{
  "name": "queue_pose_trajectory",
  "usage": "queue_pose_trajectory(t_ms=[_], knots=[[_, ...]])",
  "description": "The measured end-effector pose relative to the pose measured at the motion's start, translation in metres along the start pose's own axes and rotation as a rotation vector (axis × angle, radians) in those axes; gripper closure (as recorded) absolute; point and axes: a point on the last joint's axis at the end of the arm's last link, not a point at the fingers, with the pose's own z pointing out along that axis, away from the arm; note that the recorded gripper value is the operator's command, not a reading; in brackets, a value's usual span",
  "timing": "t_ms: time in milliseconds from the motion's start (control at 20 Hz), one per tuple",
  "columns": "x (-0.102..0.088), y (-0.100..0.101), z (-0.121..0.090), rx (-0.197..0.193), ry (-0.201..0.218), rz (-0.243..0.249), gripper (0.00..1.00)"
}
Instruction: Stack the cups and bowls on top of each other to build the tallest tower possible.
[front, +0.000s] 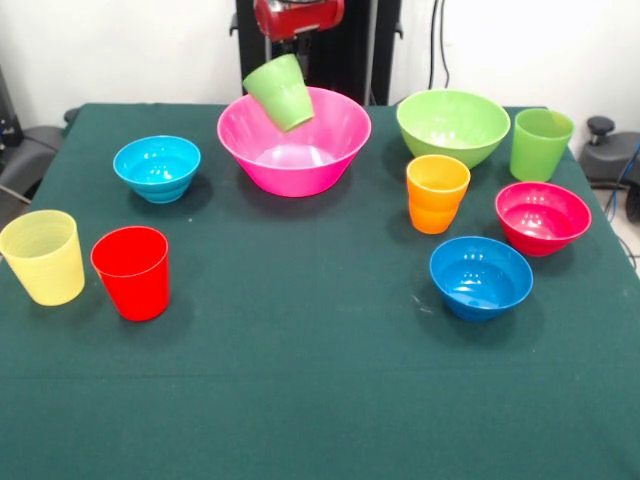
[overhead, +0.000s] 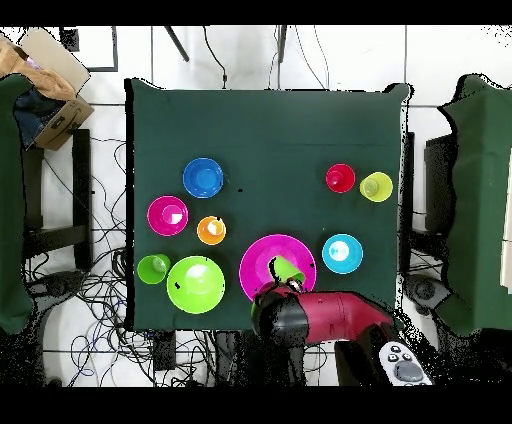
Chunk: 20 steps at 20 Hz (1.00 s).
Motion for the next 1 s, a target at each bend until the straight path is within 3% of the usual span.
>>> queue_pose_trajectory(t_ms=[450,1000], knots=[[0.005,0.009,0.027,-0.009,0.017,0.000,1.00],[0.006,0.011,0.060,0.012,-0.002,-0.005,1.00]])
